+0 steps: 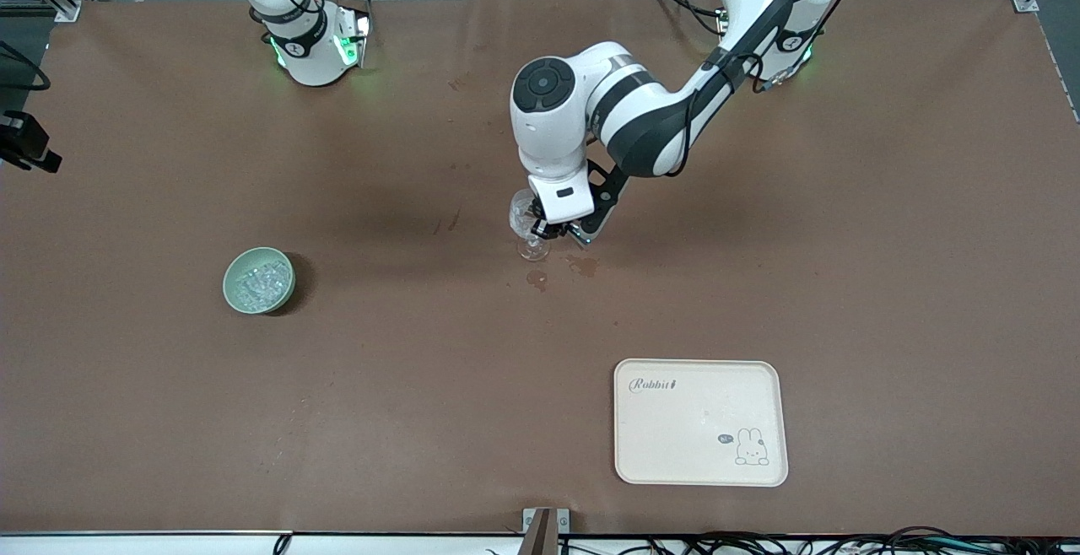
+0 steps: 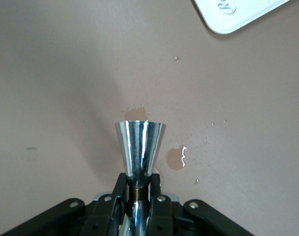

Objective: Pour wine and add ice with both arms
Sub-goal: 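Tilt the jigger with the left gripper to pour into the wine glass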

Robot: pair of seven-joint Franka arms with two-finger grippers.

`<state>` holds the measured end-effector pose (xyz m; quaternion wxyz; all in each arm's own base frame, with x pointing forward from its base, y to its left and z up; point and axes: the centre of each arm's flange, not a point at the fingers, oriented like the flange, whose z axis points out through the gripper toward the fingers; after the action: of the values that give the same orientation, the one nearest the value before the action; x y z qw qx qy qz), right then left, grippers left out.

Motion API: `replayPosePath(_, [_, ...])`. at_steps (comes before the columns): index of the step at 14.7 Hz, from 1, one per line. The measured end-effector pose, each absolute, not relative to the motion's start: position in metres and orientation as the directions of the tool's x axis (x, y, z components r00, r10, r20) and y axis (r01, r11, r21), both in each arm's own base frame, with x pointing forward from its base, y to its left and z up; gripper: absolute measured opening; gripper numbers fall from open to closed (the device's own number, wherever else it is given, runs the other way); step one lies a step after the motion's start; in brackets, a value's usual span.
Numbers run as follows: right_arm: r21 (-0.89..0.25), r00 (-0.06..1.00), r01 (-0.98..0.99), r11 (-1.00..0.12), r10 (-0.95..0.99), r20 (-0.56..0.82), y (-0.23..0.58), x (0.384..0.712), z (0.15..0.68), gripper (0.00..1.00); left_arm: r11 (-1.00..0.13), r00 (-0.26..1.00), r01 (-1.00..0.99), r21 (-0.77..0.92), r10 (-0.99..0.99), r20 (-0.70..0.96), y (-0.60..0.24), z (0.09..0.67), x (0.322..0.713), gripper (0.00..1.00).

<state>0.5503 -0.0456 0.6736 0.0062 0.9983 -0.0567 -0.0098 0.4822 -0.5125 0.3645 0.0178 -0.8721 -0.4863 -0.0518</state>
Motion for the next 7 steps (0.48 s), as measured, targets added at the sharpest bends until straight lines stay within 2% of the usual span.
replayPosePath(7, [0.013,0.993,-0.113,-0.993,-0.114,-0.02,-0.0458,0.5502,0.6734,0.27,-0.558,0.548,0.83,0.01,0.818,0.174,-0.5155,0.3656,0.4739,0.21])
